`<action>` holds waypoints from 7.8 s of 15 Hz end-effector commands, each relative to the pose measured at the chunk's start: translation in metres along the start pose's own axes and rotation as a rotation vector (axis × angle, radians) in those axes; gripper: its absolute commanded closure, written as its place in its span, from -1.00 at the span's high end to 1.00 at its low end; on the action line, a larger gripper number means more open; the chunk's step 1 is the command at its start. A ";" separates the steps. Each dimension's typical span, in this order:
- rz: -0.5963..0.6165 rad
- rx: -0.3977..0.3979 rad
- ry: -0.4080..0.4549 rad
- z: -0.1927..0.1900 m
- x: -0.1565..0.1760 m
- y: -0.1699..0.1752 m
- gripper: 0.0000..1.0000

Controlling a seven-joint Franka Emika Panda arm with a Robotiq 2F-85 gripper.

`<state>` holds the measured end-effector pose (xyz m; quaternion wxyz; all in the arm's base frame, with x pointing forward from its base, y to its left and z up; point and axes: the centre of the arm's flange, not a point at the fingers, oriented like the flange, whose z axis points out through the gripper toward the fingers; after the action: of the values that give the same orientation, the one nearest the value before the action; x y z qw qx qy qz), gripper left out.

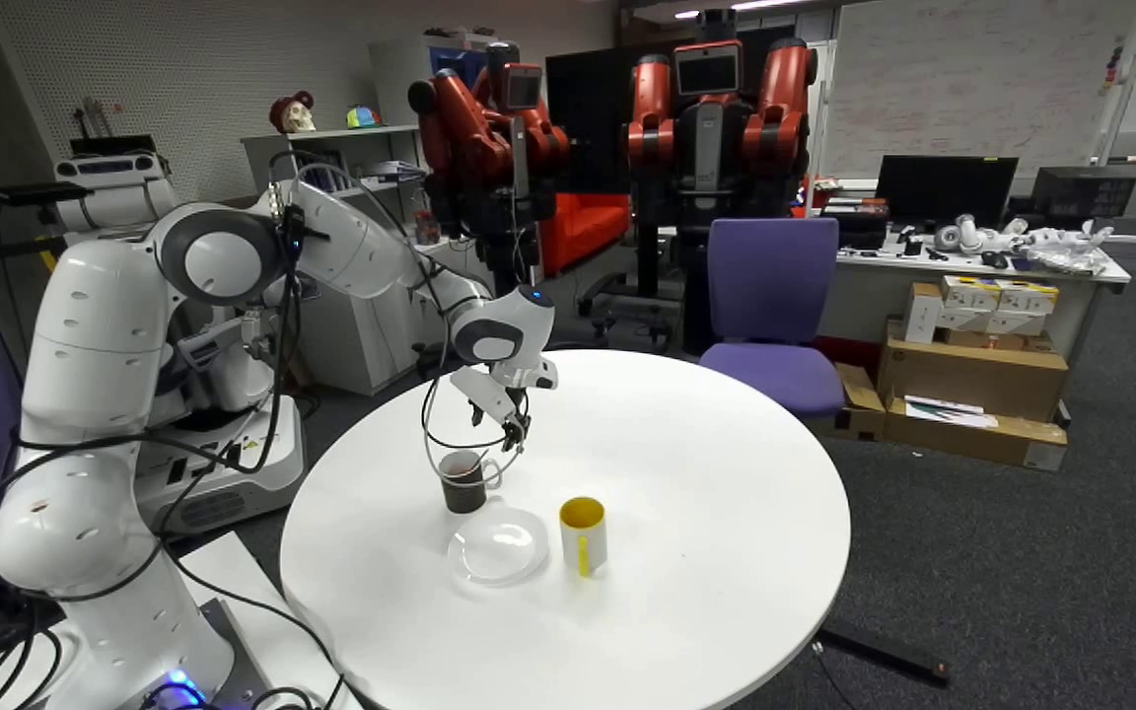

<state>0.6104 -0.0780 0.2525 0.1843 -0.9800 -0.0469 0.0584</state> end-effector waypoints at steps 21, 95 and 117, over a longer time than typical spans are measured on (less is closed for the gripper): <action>0.047 0.175 -0.047 -0.007 -0.033 0.028 0.54; 0.085 0.097 -0.097 0.001 -0.028 0.010 -0.62; 0.125 0.067 -0.094 -0.006 -0.050 0.003 -0.99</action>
<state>0.5763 -0.0901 0.2464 0.2199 -0.9685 -0.0014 0.1166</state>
